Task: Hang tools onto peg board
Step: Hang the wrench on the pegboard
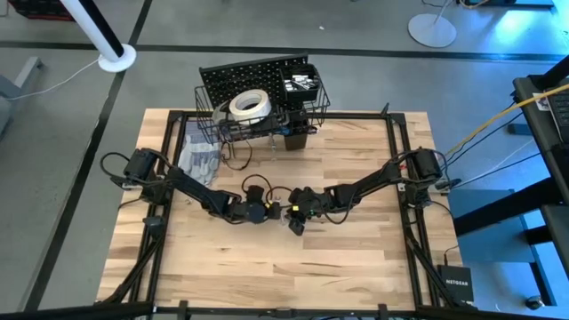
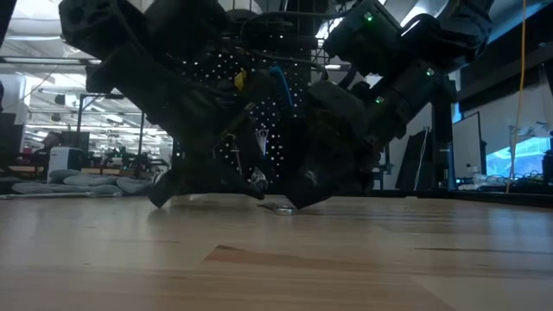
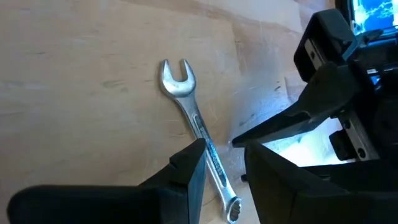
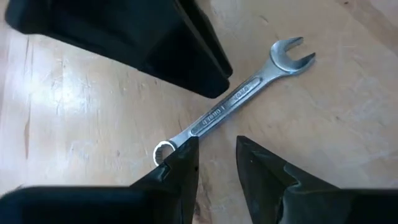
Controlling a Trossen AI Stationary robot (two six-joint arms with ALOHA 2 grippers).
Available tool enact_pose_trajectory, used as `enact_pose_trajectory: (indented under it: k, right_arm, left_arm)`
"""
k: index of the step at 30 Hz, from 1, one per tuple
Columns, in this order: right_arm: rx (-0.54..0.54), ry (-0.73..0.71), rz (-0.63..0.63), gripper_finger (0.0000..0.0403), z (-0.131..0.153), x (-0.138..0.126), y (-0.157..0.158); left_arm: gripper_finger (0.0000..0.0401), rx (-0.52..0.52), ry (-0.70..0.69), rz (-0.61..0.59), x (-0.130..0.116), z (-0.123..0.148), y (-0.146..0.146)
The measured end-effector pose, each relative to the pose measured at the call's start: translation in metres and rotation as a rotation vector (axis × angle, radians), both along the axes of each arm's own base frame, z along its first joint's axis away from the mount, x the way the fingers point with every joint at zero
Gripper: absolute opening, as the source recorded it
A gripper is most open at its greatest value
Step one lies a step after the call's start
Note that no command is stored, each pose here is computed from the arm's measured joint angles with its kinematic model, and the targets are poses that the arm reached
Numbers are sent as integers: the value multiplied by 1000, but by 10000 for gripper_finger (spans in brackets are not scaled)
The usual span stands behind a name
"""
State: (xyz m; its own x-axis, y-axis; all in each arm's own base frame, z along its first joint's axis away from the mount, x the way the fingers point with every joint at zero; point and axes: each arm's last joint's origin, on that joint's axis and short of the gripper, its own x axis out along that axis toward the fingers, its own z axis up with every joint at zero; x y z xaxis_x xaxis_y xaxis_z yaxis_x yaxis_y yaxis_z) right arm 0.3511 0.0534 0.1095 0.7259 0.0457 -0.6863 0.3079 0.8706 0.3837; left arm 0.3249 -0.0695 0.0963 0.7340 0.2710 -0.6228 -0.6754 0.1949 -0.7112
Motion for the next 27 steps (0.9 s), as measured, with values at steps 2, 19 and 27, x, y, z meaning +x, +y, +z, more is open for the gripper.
enact_pose_trajectory:
  k: [2,19,27]
  right_arm:
    - [19,2,-17,111,-1,0,0]
    - [89,-8,-72,111,-11,5,1]
    - [25,-12,-45,111,-11,5,0]
  left_arm:
    - [102,-14,2,-6,0,0,0]
    - [102,-8,35,-122,-1,-3,-8]
    - [101,482,145,-600,6,3,-20]
